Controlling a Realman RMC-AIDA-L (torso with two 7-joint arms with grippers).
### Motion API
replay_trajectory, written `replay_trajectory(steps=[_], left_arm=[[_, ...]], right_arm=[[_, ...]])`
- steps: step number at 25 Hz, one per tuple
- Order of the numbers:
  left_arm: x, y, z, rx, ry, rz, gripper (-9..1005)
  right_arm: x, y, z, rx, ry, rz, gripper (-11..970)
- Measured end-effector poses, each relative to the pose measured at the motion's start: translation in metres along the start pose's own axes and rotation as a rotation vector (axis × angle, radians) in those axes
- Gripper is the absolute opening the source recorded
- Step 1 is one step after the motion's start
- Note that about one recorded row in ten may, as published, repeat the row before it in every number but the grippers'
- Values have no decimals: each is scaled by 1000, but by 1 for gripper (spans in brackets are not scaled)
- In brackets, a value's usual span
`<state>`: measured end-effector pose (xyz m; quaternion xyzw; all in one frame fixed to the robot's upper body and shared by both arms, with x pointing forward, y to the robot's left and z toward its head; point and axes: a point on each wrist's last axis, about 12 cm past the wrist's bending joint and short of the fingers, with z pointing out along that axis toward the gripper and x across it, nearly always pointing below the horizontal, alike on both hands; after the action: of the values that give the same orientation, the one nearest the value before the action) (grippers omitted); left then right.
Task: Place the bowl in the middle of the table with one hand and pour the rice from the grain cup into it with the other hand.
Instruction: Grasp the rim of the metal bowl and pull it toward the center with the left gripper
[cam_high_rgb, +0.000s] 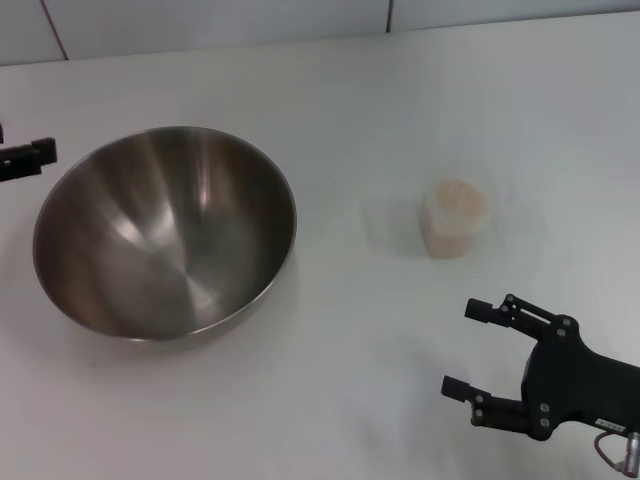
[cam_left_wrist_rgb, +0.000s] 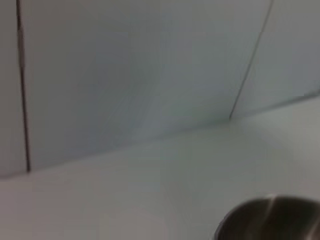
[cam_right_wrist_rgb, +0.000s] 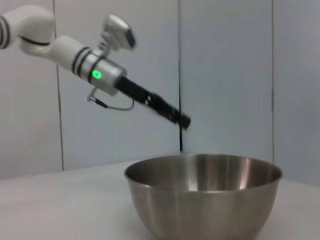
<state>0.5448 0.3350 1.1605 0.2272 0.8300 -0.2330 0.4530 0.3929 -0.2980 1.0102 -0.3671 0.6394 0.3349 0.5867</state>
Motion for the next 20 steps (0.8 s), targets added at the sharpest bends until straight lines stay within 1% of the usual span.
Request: replay_trajectory(steps=[1, 2, 4, 6, 8, 13, 14, 16, 20], left_arm=[[-6, 2, 7, -21, 68, -7, 801], [-14, 2, 18, -39, 158, 10, 801], [-19, 1, 26, -44, 213, 39, 801], [-21, -1, 29, -42, 227, 51, 802], [-25, -6, 40, -23, 260, 70, 803], [-20, -6, 52, -9, 331, 77, 804], [-20, -6, 52, -9, 331, 77, 804], [-17, -8, 62, 6, 375, 79, 803], [-18, -8, 65, 7, 381, 84, 800]], right_arm=[[-1, 0, 0, 2, -6, 0, 836], [-1, 0, -1, 5, -11, 1, 836], [-2, 1, -1, 5, -22, 1, 835], [-3, 1, -2, 8, -32, 3, 835], [-3, 2, -2, 10, -38, 5, 835], [-4, 2, -3, 9, -42, 5, 835], [-4, 2, -3, 9, -42, 5, 835], [-4, 2, -3, 8, -43, 5, 836], [-4, 2, -2, 6, -45, 4, 836]])
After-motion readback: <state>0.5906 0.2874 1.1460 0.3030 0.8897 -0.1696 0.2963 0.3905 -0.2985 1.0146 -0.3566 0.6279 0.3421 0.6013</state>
